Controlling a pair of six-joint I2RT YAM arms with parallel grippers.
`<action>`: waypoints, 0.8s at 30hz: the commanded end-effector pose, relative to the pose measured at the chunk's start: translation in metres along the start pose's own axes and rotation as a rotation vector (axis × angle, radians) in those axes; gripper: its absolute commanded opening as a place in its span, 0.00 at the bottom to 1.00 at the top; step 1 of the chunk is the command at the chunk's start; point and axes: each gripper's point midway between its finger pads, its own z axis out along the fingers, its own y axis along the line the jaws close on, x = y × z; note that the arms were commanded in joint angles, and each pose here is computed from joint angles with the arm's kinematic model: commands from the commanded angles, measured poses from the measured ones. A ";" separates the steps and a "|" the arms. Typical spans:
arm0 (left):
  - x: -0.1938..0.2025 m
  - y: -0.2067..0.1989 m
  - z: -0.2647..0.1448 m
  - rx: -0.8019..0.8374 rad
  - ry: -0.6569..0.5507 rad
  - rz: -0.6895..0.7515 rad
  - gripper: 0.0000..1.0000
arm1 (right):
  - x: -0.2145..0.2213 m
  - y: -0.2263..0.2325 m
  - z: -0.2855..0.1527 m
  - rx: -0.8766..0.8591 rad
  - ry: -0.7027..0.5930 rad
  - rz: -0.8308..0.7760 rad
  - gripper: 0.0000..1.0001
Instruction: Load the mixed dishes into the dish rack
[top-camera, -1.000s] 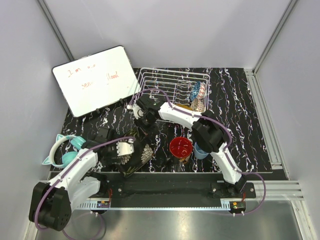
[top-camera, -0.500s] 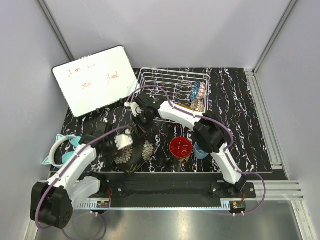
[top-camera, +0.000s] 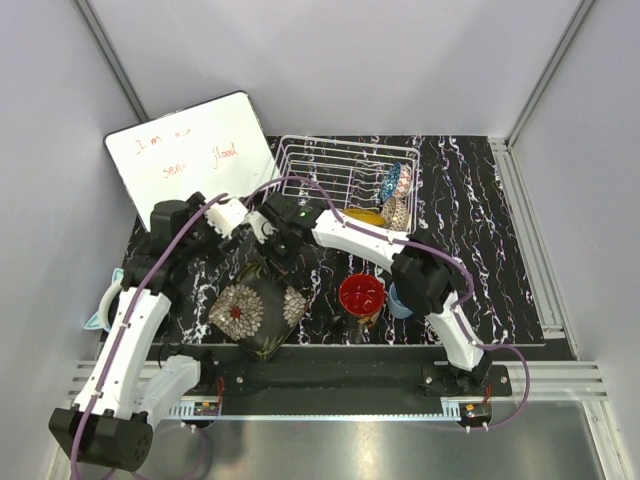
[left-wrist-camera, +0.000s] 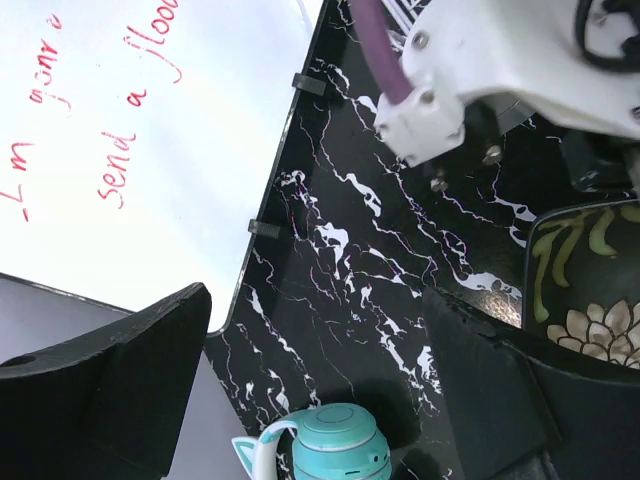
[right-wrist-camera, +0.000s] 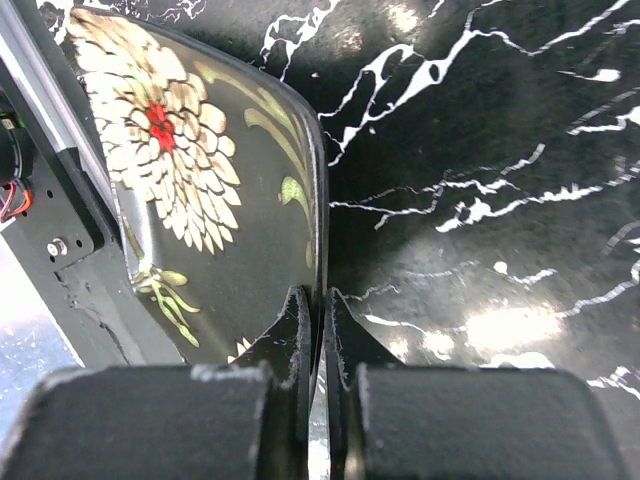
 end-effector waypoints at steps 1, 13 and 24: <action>-0.011 0.018 -0.003 -0.074 -0.036 -0.072 0.93 | -0.031 -0.028 -0.044 0.155 -0.119 -0.095 0.00; -0.010 0.040 0.003 -0.197 -0.050 -0.223 0.95 | -0.069 -0.053 -0.126 0.331 -0.279 -0.139 0.00; 0.047 -0.008 0.034 -0.105 0.070 -0.188 0.93 | -0.094 -0.053 -0.175 0.404 -0.391 -0.158 0.00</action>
